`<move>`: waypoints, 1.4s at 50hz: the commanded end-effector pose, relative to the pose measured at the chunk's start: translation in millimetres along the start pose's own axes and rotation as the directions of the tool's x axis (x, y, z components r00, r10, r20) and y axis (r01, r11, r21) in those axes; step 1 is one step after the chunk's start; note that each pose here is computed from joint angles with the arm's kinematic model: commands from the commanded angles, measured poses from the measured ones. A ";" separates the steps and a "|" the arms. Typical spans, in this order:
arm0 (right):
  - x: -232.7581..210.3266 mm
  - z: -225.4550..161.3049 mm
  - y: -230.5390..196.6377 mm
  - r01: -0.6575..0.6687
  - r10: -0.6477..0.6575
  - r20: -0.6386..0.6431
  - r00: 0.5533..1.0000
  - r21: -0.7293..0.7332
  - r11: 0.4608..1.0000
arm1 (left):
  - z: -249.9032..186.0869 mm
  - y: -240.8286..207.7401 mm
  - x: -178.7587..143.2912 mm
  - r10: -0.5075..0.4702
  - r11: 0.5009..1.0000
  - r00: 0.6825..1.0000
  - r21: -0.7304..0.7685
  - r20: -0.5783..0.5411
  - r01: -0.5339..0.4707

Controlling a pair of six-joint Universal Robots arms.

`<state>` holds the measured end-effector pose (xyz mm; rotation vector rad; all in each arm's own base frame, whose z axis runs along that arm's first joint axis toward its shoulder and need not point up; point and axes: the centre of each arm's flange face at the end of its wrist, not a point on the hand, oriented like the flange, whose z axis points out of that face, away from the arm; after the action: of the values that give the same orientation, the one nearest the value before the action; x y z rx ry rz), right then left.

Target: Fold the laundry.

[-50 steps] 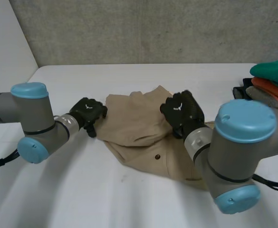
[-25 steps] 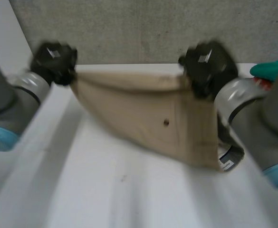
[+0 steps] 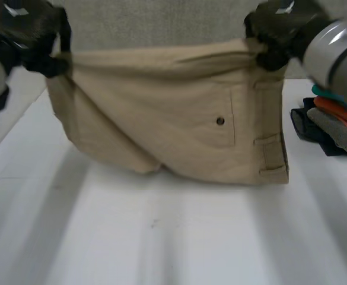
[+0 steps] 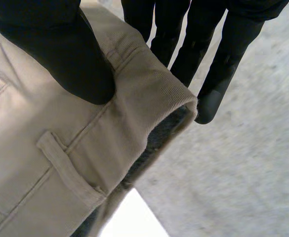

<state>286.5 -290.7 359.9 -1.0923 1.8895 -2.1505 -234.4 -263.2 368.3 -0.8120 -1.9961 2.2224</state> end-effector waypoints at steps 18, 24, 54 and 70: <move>25.7 101.3 -25.7 -0.011 0.245 -0.194 0.950 0.763 0.646 | 83.3 -63.9 -32.2 -0.159 0.783 0.954 0.621 0.253 -0.035; 14.4 103.5 11.1 -0.076 0.213 -0.158 0.964 0.605 0.792 | 54.4 -20.3 -8.1 -0.115 0.897 0.974 0.442 0.193 0.018; -110.2 -67.0 146.6 0.163 0.007 0.382 0.924 -0.409 0.898 | -108.4 156.2 84.4 0.048 0.786 0.958 -0.581 -0.284 -0.212; -101.5 -141.2 135.5 0.378 0.012 0.677 0.735 -0.425 0.823 | -164.9 117.2 103.6 0.071 0.692 0.813 -0.559 -0.578 -0.457</move>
<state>234.7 -145.9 187.0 -1.9365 2.1287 -0.9654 -208.1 -84.2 210.3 -1.6376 -2.5335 0.9350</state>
